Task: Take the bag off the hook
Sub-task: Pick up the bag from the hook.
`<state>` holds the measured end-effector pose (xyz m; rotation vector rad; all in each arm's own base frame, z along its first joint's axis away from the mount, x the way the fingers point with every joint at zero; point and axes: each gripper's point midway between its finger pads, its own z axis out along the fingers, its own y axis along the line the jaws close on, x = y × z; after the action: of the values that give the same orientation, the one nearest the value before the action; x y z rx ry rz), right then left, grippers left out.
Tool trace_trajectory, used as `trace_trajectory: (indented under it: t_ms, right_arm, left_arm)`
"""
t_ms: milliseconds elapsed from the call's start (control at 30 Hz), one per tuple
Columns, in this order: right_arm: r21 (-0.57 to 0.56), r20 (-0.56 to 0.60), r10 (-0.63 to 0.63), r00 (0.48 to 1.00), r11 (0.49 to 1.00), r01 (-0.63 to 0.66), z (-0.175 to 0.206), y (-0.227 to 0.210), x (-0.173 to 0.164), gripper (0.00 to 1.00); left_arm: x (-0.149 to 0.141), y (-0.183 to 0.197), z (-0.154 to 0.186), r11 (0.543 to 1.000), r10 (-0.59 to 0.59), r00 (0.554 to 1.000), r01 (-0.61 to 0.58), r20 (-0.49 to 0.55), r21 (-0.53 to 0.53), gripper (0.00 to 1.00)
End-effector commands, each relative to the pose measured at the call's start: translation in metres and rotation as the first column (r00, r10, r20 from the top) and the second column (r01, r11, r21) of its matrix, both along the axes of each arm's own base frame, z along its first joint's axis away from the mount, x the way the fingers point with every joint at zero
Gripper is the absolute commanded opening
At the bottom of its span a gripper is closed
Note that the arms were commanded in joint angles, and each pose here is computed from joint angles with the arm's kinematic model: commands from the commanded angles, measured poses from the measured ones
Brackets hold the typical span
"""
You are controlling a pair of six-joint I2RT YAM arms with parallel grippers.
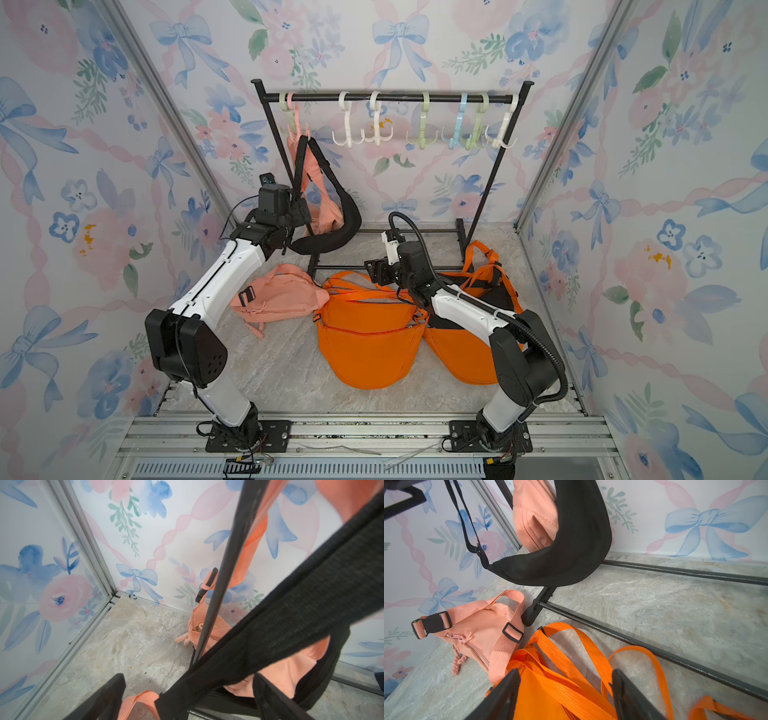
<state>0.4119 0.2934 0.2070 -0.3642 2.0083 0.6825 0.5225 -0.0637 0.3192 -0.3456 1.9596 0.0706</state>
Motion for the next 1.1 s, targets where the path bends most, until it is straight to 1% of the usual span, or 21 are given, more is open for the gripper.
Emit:
trace_trajectory:
  t_ms: [0, 67, 100, 167, 200, 233, 367, 400, 433, 567, 700, 767, 867, 1067]
  right_arm:
    - [0.034, 0.055, -0.026, 0.998, 0.999, 0.024, 0.018, -0.008, 0.008, 0.71]
    - [0.027, 0.042, -0.02, 0.999, 0.999, 0.018, 0.015, -0.008, 0.01, 0.7]
    - [0.022, 0.039, -0.019, 0.999, 1.0, 0.018, 0.014, -0.009, 0.012, 0.7]
    - [0.019, 0.036, -0.024, 0.999, 1.0, 0.023, 0.013, -0.011, 0.014, 0.7]
    - [0.022, 0.039, -0.029, 0.999, 0.999, 0.028, 0.014, -0.012, 0.016, 0.7]
    - [0.029, 0.042, -0.032, 0.999, 0.999, 0.031, 0.016, -0.013, 0.017, 0.7]
    - [0.027, 0.029, -0.034, 0.999, 0.999, 0.033, 0.01, -0.009, 0.027, 0.7]
    - [0.027, 0.032, -0.032, 0.999, 0.999, 0.031, 0.012, -0.007, 0.031, 0.71]
    - [0.027, 0.036, -0.025, 0.999, 0.999, 0.024, 0.015, -0.004, 0.035, 0.71]
    - [0.023, 0.074, 0.013, 0.997, 1.0, -0.014, 0.034, 0.011, 0.053, 0.74]
    - [0.043, 0.143, 0.059, 0.988, 0.997, -0.066, 0.067, 0.031, 0.073, 0.76]
    - [0.057, 0.182, 0.061, 0.981, 0.996, -0.072, 0.082, 0.039, 0.085, 0.77]
    - [0.077, 0.239, 0.049, 0.97, 0.995, -0.07, 0.103, 0.047, 0.102, 0.81]
    - [0.112, 0.326, 0.054, 0.944, 0.989, -0.095, 0.134, 0.067, 0.129, 0.83]
  left_arm:
    - [0.014, -0.004, 0.004, 0.999, 0.001, 1.0, -0.001, 0.01, 0.041, 0.93]
    - [0.024, -0.008, 0.006, 0.999, -0.01, 1.0, 0.009, 0.02, 0.031, 0.87]
    - [0.027, -0.011, 0.009, 1.0, -0.019, 0.999, 0.019, 0.027, 0.023, 0.81]
    - [0.033, -0.017, 0.013, 0.999, -0.038, 0.999, 0.038, 0.038, 0.01, 0.65]
    - [0.035, -0.019, 0.015, 0.999, -0.041, 0.998, 0.041, 0.045, 0.004, 0.54]
    - [0.035, -0.021, 0.017, 0.999, -0.043, 0.998, 0.043, 0.051, -0.002, 0.45]
    - [0.027, -0.025, 0.027, 0.998, -0.053, 0.996, 0.054, 0.068, -0.018, 0.18]
    - [0.024, -0.025, 0.03, 0.998, -0.053, 0.996, 0.054, 0.072, -0.02, 0.07]
    - [0.02, -0.024, 0.033, 0.998, -0.051, 0.996, 0.053, 0.077, -0.023, 0.0]
    - [0.001, -0.017, 0.047, 0.998, -0.042, 0.994, 0.046, 0.099, -0.033, 0.0]
    - [-0.015, -0.012, 0.064, 0.998, -0.044, 0.991, 0.05, 0.129, -0.043, 0.0]
    - [-0.023, -0.01, 0.073, 0.997, -0.045, 0.989, 0.052, 0.144, -0.048, 0.0]
    - [-0.031, -0.007, 0.084, 0.997, -0.047, 0.986, 0.057, 0.162, -0.057, 0.0]
    - [-0.043, -0.006, 0.101, 0.993, -0.059, 0.979, 0.078, 0.193, -0.091, 0.0]
